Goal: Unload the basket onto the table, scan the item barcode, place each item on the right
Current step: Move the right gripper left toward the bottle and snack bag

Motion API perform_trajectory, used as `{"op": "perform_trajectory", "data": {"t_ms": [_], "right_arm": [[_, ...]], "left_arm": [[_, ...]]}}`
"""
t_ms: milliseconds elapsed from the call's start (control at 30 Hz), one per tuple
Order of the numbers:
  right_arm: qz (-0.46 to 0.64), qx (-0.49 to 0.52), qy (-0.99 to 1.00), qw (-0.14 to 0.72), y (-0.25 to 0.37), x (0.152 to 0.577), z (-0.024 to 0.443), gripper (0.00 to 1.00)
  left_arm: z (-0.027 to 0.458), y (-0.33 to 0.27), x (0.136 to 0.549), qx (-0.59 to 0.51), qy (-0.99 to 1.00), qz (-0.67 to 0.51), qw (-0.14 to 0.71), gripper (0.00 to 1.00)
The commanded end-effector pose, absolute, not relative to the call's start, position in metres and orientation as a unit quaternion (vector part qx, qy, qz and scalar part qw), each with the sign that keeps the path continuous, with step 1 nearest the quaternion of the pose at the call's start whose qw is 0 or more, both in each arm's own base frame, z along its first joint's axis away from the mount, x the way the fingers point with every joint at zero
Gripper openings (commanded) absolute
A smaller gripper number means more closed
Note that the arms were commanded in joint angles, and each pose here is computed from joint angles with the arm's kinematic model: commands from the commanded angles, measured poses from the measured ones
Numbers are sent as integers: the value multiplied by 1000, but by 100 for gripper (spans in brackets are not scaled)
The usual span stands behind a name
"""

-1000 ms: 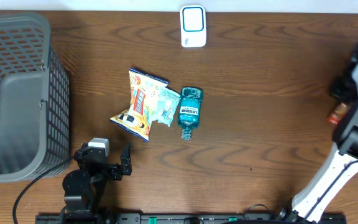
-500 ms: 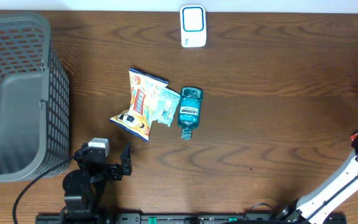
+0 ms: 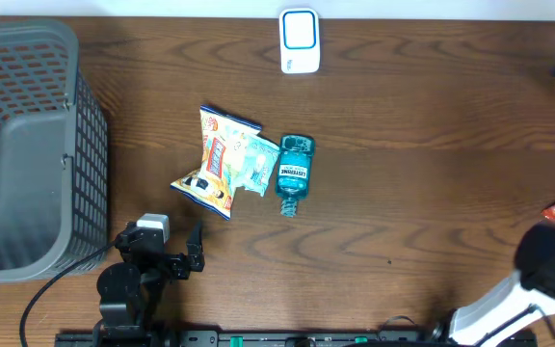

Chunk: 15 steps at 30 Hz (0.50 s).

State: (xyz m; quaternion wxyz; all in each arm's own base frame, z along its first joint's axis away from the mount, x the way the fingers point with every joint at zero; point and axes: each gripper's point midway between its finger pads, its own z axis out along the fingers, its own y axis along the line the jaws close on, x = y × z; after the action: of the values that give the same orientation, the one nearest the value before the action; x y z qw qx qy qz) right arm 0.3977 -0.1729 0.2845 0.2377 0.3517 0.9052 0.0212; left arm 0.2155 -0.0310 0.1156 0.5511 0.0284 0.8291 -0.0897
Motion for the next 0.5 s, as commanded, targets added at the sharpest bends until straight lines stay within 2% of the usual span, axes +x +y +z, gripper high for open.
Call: {"op": "perform_trajectory", "data": {"t_ms": [0,33,100,300,367,467], "right_arm": [[101,324,912,229,-71,403,307,99],[116,288,927,209,-23,405,303,99],[129,243,943,186,29,407,293,99],[133,114,976,126,162,402,243,99],[109,88,986,87,207,394,203,99],[79,96,992,36,240,381,157,99]], "left_arm": [[106,-32,214,24,837,-95,538,99],[106,-32,214,24,837,-95,538,99],[106,-32,214,24,837,-95,538,99],[106,-32,214,24,837,-95,538,99],[106,-32,214,24,837,-95,538,99],[106,-32,214,24,837,-95,538,99]]}}
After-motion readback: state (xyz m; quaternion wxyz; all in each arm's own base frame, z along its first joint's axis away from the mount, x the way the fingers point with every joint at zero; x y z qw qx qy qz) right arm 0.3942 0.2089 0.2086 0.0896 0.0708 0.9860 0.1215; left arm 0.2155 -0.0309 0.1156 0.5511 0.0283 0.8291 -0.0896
